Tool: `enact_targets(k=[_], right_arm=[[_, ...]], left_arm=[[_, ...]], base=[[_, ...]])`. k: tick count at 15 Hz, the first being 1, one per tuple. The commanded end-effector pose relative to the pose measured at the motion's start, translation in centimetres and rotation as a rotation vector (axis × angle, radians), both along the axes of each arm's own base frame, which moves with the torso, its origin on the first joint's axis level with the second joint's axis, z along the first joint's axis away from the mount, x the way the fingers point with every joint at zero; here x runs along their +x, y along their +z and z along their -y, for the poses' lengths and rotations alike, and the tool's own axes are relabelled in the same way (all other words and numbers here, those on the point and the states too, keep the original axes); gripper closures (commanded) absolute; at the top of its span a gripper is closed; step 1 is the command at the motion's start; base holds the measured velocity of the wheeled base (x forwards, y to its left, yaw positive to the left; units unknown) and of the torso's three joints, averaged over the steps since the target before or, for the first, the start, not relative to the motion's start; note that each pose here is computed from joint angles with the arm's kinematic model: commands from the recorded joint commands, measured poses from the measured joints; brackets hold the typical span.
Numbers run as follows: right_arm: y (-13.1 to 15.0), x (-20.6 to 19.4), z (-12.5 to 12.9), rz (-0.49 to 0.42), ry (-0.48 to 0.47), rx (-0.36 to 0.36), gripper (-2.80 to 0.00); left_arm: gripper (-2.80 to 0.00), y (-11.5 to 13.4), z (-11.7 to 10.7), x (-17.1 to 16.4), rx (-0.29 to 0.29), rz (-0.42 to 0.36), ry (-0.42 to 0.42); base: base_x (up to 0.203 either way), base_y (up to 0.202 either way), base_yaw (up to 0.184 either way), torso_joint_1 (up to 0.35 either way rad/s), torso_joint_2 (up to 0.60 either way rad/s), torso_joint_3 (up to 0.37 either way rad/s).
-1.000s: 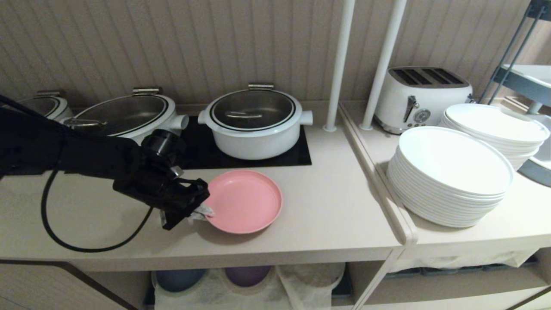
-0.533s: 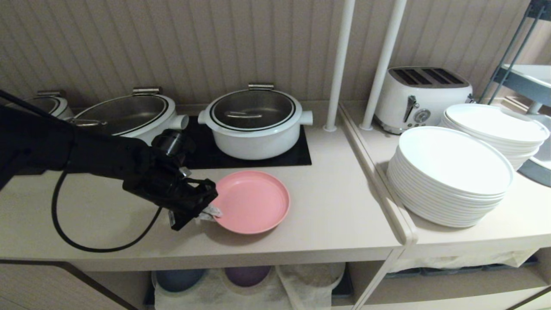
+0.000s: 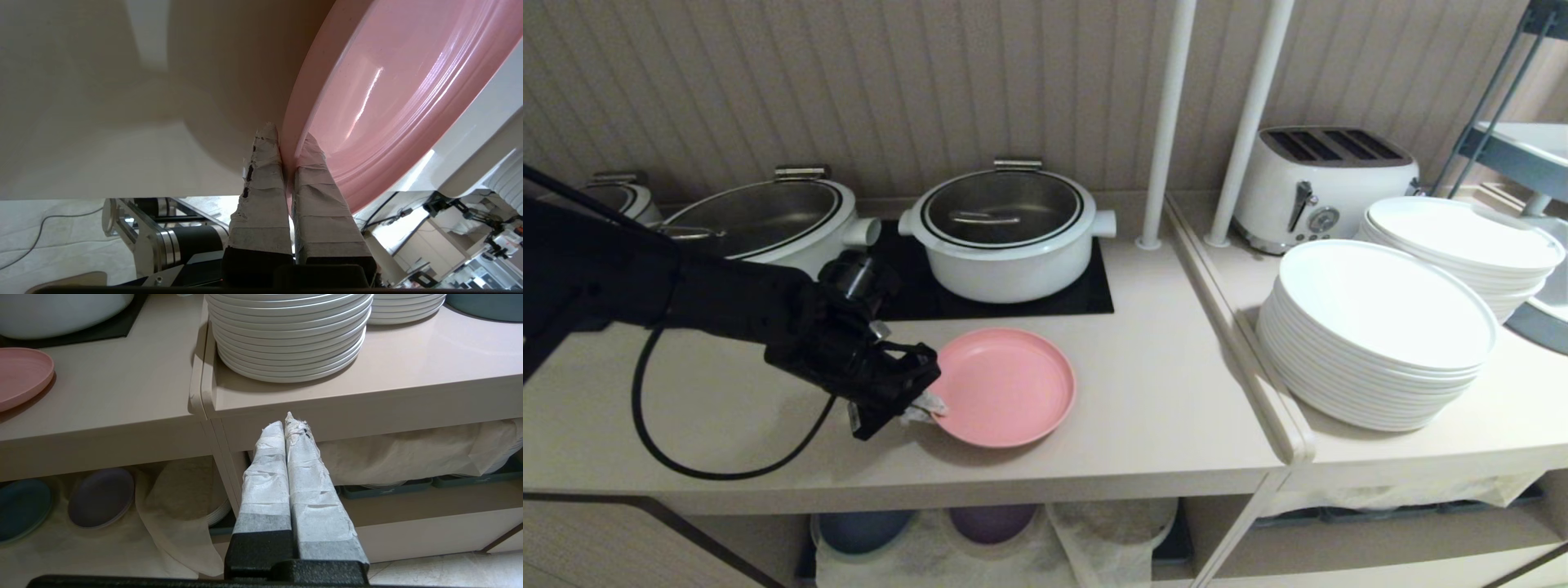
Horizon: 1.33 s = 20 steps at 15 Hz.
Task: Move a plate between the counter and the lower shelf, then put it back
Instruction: Put the plate
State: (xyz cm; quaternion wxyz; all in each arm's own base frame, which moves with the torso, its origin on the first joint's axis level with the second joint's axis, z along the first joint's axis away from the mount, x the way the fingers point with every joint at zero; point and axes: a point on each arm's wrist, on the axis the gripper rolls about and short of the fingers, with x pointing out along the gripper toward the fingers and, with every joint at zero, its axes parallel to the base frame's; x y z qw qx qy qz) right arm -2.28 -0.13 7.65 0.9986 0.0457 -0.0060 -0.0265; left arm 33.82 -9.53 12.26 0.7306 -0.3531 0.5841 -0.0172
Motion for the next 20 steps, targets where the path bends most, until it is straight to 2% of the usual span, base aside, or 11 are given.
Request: enact_targets(k=[1,8,9,16,20], right_arm=[[0.0,0.0,0.0,0.001,0.000,0.001,0.00],[0.0,0.0,0.0,0.000,0.000,0.001,0.00],[0.0,0.0,0.0,0.000,0.000,0.001,0.00],[0.0,0.0,0.0,0.001,0.000,0.001,0.00],[0.0,0.0,0.0,0.001,0.000,0.001,0.00]], left_arm=[[0.00,-0.3,0.0,0.1,0.000,-0.012,0.004],[0.00,-0.2,0.0,0.2,0.001,-0.005,0.001],[-2.80,-0.2,0.0,0.3,0.002,-0.005,0.001],[-2.80,-0.1,-0.1,0.5,0.009,0.004,0.012],[-2.80,0.8,-0.5,0.2,0.022,0.036,0.027]], base=[[0.000,0.000,0.000,0.000,0.00,0.000],[0.000,0.000,0.000,0.000,0.00,0.000],[0.000,0.000,0.000,0.000,0.00,0.000],[0.000,0.000,0.000,0.000,0.00,0.000],[0.000,0.000,0.000,0.000,0.00,0.000]])
